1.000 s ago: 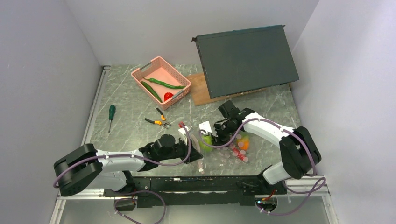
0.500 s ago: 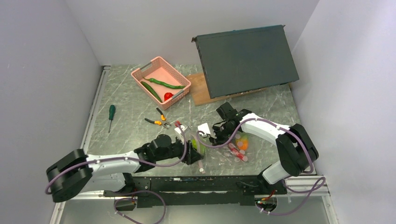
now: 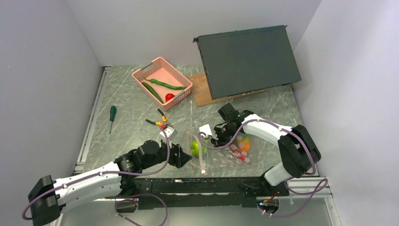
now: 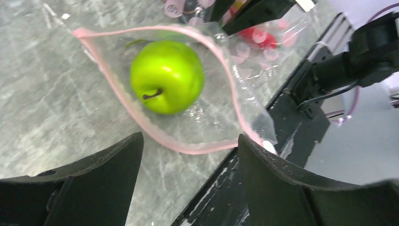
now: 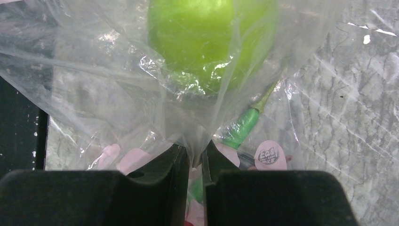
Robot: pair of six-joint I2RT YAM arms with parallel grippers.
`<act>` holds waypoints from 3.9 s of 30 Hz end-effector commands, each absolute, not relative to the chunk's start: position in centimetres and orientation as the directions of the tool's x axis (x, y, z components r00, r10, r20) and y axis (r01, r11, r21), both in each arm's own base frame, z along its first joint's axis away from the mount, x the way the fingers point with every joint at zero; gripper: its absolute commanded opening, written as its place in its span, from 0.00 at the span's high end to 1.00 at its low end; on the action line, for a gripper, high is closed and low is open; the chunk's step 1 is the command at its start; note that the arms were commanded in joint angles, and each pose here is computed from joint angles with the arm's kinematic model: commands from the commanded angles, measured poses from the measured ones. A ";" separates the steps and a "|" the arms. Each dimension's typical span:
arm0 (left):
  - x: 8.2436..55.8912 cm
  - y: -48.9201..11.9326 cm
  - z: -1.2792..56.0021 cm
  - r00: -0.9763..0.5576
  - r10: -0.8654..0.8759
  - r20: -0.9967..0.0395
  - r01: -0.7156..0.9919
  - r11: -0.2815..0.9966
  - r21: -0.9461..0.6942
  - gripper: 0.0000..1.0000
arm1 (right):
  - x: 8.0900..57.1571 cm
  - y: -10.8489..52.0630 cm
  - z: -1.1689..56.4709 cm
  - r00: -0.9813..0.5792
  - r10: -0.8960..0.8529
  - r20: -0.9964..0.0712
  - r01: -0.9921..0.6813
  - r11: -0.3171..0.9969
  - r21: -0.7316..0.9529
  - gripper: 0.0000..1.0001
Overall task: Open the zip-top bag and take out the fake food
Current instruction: Pick up the fake fruit from the zipper food storage bag.
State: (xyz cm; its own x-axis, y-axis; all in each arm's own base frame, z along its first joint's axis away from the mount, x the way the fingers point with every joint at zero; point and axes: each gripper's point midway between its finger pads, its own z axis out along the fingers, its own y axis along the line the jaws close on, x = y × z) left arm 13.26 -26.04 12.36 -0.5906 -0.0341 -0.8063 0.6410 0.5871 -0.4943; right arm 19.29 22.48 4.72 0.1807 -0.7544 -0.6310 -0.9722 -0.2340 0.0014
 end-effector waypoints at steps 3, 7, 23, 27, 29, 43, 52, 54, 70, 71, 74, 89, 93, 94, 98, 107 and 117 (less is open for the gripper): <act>14.4 -24.4 11.0 -0.494 0.084 -0.865 0.684 0.652 -0.327 0.19 | 19.0 22.7 5.1 0.187 -0.748 -0.637 -0.968 -0.250 0.008 0.85; 15.2 -24.8 11.4 -0.417 0.146 -0.897 0.731 0.640 -0.235 0.16 | 18.9 22.7 5.1 0.186 -0.746 -0.639 -0.968 -0.250 0.011 0.85; 16.2 -27.6 13.2 0.165 0.323 -0.932 0.896 0.346 0.279 0.17 | 18.9 22.8 5.2 0.182 -0.742 -0.645 -0.969 -0.246 0.010 0.86; 16.5 -28.0 13.0 0.264 0.333 -0.905 0.879 0.303 0.367 0.17 | 18.9 22.8 5.0 0.180 -0.743 -0.645 -0.969 -0.247 0.013 0.86; 16.9 -28.3 12.4 0.274 0.359 -0.892 0.875 0.291 0.386 0.16 | 18.9 22.8 5.1 0.180 -0.742 -0.646 -0.969 -0.248 0.014 0.86; 18.9 -30.4 10.6 0.273 0.408 -0.872 0.866 0.290 0.407 0.15 | 18.7 22.9 5.1 0.180 -0.736 -0.653 -0.968 -0.252 0.017 0.86; 18.7 -31.9 8.7 0.227 0.391 -0.892 0.897 0.272 0.348 0.16 | 18.5 23.0 5.1 0.180 -0.731 -0.658 -0.966 -0.257 0.021 0.86; 18.7 -32.0 8.4 0.219 0.378 -0.900 0.901 0.276 0.335 0.15 | 18.5 22.9 5.0 0.177 -0.734 -0.656 -0.966 -0.256 0.026 0.86; 18.7 -32.9 6.0 0.104 0.265 -0.959 0.912 0.358 0.198 0.15 | 18.4 22.9 4.8 0.175 -0.735 -0.655 -0.965 -0.260 0.034 0.86; 18.7 -32.9 6.0 0.098 0.257 -0.962 0.910 0.368 0.191 0.16 | 18.4 22.9 4.8 0.175 -0.735 -0.655 -0.965 -0.260 0.034 0.86; 18.7 -32.6 6.0 0.083 0.232 -0.969 0.904 0.393 0.171 0.20 | 18.4 22.9 4.8 0.176 -0.736 -0.654 -0.965 -0.261 0.034 0.86; 16.8 -31.0 6.1 0.008 0.212 -0.977 0.920 0.382 0.090 0.86 | 18.4 22.8 4.8 0.178 -0.737 -0.652 -0.964 -0.262 0.033 0.86; 15.9 -29.8 6.1 -0.030 0.243 -0.970 0.923 0.378 0.066 0.93 | 18.4 22.8 4.9 0.178 -0.737 -0.652 -0.965 -0.262 0.032 0.86; 15.8 -29.5 6.0 -0.039 0.253 -0.967 0.922 0.382 0.063 0.95 | 18.4 22.8 4.8 0.178 -0.737 -0.652 -0.965 -0.262 0.033 0.86; 15.8 -28.7 6.2 -0.081 0.297 -0.952 0.913 0.406 0.049 1.00 | 18.4 22.8 4.8 0.178 -0.738 -0.651 -0.965 -0.261 0.033 0.86; 15.6 -26.7 7.6 -0.204 0.292 -0.934 0.865 0.501 -0.032 1.00 | 18.4 22.7 4.9 0.178 -0.736 -0.653 -0.965 -0.260 0.030 0.86; 15.4 -24.7 10.1 -0.293 0.190 -0.937 0.813 0.566 -0.139 1.00 | 18.5 22.7 5.1 0.177 -0.734 -0.656 -0.966 -0.257 0.028 0.86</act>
